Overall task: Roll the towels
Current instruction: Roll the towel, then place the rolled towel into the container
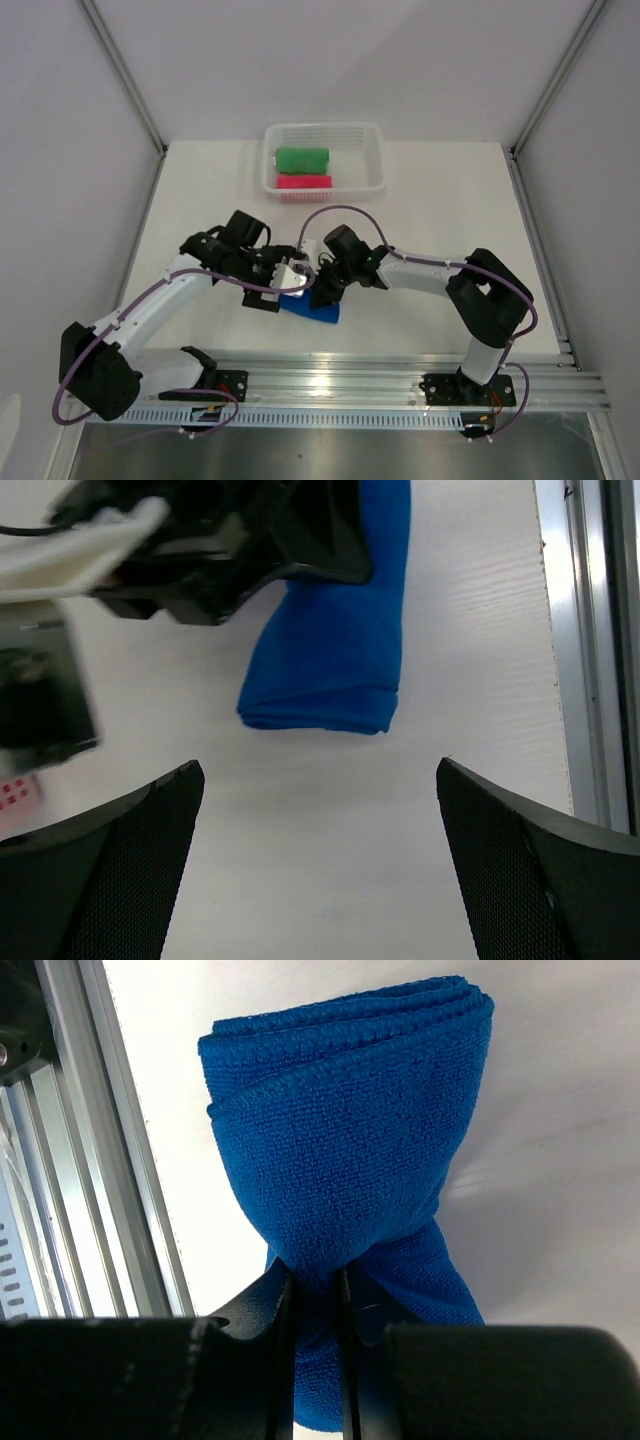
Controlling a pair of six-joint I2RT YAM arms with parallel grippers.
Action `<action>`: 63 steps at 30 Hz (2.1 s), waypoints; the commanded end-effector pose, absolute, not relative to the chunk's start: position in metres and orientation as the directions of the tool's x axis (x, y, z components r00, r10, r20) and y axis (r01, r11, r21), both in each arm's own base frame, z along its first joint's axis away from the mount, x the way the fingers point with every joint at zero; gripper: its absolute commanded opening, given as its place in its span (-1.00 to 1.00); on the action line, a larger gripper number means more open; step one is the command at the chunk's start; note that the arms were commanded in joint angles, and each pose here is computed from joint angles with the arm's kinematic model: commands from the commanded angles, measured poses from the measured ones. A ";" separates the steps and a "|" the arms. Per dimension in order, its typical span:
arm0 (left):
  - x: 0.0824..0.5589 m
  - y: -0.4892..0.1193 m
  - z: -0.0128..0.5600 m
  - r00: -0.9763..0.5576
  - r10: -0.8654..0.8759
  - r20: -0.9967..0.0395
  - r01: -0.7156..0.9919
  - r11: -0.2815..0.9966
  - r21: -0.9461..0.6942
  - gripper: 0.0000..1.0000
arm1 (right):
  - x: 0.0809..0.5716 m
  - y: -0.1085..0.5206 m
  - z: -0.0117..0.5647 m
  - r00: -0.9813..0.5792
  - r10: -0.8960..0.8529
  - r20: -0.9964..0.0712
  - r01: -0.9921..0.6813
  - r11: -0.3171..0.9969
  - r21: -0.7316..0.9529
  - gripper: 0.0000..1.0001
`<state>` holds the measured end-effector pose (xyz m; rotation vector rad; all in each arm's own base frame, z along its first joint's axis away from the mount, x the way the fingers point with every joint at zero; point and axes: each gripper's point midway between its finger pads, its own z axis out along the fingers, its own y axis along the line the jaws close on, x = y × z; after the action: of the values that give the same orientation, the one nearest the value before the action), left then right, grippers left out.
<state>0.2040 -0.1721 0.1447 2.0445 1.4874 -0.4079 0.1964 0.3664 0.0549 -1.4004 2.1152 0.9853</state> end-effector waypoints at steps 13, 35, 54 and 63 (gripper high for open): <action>0.207 -0.210 0.087 0.456 0.707 -0.541 0.884 -0.287 0.370 0.99 | 0.200 0.369 0.043 -0.432 -0.612 -0.662 -0.900 0.244 0.362 -0.93; 0.193 -0.193 0.105 0.494 0.733 -0.469 0.867 -0.373 0.331 0.99 | 0.199 0.367 0.038 -0.447 -0.612 -0.652 -0.892 0.259 0.370 -0.95; 0.203 -0.194 0.046 0.430 0.795 -0.427 0.902 -0.361 0.236 0.95 | 0.193 0.372 0.044 -0.410 -0.603 -0.685 -0.910 0.219 0.352 -0.91; 0.185 -0.188 0.042 0.390 0.805 -0.447 0.920 -0.363 0.150 -0.23 | 0.197 0.371 0.055 -0.372 -0.575 -0.729 -0.928 0.211 0.307 -0.39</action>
<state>0.2117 -0.1952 0.0600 2.1841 1.4539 -0.3138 0.1959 0.3684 0.0491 -1.3645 2.1104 1.0550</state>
